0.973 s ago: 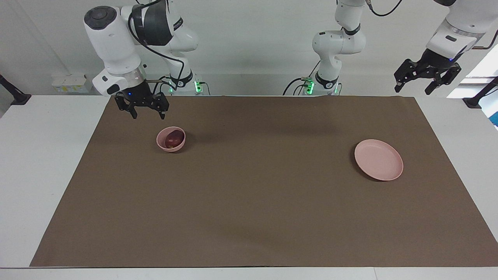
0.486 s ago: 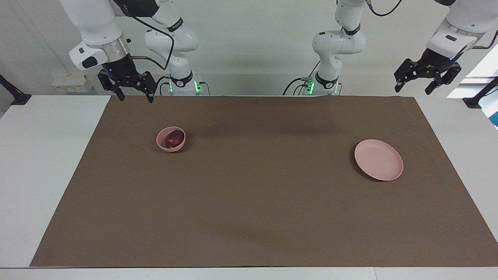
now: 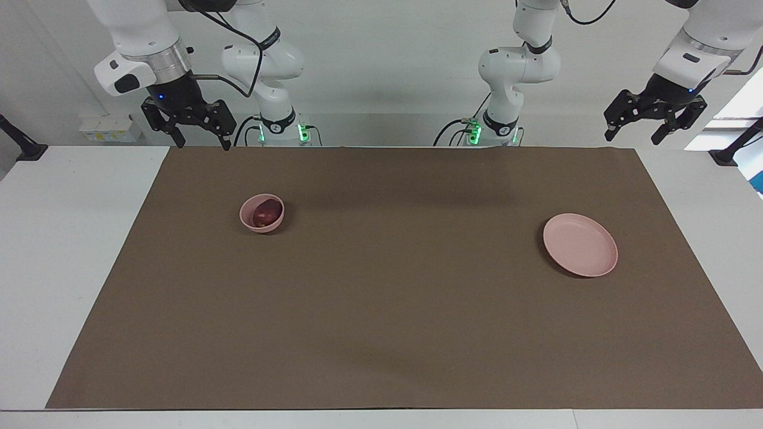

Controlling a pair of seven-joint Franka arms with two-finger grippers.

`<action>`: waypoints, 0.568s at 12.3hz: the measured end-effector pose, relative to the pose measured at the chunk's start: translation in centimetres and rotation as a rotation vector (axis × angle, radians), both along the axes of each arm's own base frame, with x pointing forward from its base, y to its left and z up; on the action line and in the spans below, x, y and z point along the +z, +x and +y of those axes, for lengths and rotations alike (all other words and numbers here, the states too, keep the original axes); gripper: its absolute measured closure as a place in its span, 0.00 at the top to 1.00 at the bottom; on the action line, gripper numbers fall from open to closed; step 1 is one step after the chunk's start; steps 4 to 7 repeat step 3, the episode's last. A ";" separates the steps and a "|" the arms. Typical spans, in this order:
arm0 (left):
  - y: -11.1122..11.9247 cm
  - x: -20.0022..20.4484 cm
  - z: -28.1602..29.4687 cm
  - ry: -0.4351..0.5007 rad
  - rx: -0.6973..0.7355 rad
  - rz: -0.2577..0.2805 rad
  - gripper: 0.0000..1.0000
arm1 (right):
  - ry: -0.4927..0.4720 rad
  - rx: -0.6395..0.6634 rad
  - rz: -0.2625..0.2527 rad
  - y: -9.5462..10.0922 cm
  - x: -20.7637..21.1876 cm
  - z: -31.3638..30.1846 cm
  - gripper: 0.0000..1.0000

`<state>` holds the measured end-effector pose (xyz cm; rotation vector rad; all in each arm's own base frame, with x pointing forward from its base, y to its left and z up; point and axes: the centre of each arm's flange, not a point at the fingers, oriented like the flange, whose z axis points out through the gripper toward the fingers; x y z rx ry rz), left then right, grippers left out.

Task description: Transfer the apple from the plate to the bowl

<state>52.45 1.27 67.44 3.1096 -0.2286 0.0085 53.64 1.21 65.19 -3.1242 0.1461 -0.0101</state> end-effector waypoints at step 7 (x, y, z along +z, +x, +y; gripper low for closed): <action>0.0 0.0 0.0 0.000 0.000 0.000 1.00 | 0.000 0.008 -0.002 0.1 0.1 0.1 1.00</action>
